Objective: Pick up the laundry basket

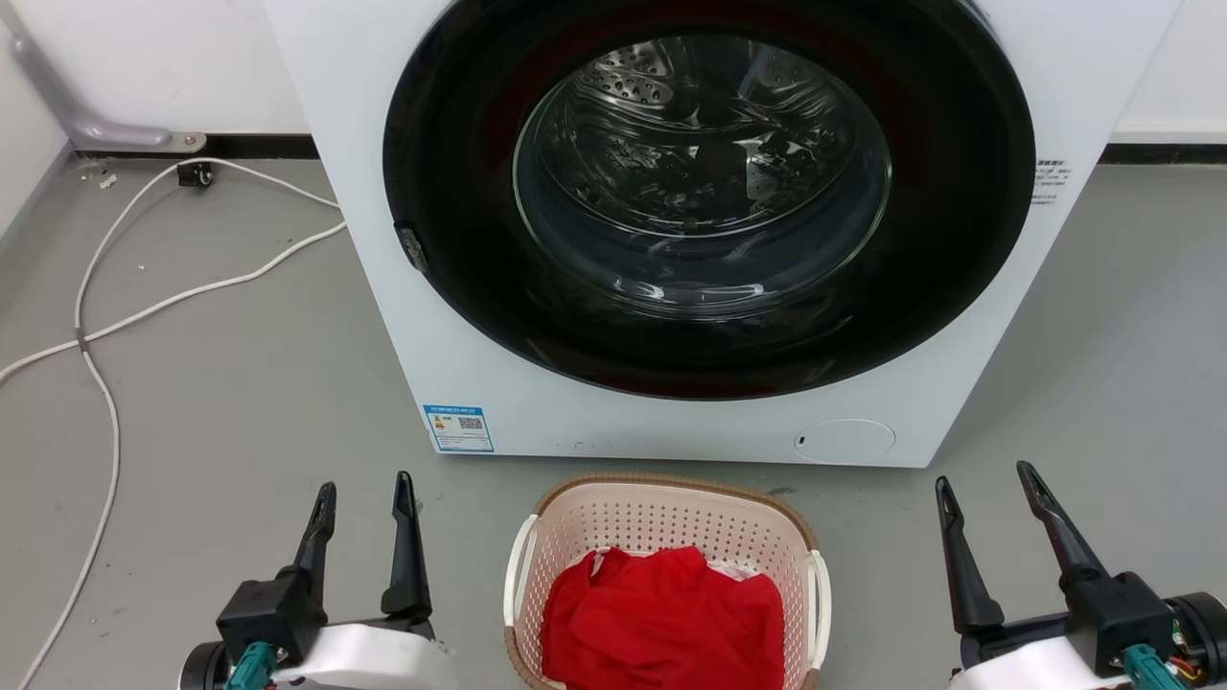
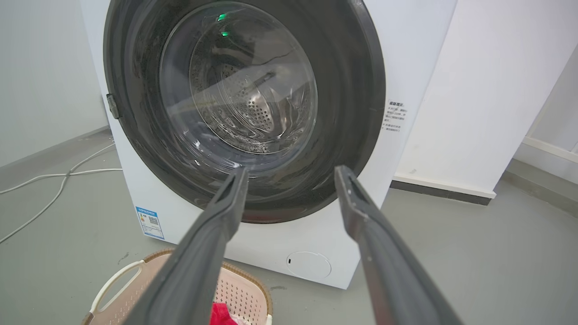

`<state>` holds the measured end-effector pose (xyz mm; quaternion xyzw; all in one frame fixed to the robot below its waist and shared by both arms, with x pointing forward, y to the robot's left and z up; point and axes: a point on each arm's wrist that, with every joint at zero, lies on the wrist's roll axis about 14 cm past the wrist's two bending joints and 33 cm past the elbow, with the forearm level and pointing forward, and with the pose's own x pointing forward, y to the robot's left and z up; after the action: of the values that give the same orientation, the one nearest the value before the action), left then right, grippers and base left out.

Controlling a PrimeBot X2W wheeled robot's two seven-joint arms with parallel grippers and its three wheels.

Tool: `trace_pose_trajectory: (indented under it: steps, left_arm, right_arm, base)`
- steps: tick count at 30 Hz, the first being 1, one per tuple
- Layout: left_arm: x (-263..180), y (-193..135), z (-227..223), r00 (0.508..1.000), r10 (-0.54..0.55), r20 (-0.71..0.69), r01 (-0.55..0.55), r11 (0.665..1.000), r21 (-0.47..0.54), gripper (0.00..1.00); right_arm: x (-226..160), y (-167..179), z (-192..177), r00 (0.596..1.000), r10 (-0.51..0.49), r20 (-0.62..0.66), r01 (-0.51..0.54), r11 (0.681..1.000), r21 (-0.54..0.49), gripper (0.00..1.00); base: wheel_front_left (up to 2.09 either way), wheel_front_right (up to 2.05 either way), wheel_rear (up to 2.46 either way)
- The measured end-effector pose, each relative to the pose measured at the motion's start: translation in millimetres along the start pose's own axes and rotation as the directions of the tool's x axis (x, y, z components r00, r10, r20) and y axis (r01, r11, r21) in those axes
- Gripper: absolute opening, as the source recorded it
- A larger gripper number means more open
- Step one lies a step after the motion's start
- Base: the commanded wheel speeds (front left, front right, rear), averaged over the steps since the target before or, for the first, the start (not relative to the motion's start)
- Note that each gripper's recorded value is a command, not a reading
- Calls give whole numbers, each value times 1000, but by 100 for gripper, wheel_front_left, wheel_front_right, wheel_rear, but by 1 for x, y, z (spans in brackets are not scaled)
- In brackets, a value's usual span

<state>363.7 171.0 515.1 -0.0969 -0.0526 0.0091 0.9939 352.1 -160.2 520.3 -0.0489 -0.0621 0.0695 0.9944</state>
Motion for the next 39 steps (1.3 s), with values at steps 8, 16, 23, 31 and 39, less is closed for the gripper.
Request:
trace_pose_trajectory:
  steps: [8,16,23,31,39]
  left_arm:
    - [-2,-1,-4,1000,-12,-11,12,1000,11,100]
    - [-2,0,-6,1000,-15,-18,16,1000,21,100]
    - [-3,-4,-8,999,-34,-25,36,996,85,100]
    - [-3,-9,-9,998,-51,-26,55,985,166,100]
    - [-3,-11,-9,998,-54,-24,58,979,195,100]
  right_arm:
    - [0,-3,-1,1000,-10,0,10,1000,17,100]
    - [-1,-4,-2,1000,-18,-4,19,999,34,100]
    - [-2,-5,-4,1000,-23,-8,23,999,42,100]
    - [-2,-6,-4,1000,-26,-9,26,999,47,100]
    - [-2,-6,-4,1000,-26,-9,27,998,53,100]
  base:
    - [0,0,0]
    - [0,0,0]
    - [0,0,0]
    - [0,0,0]
    - [0,0,0]
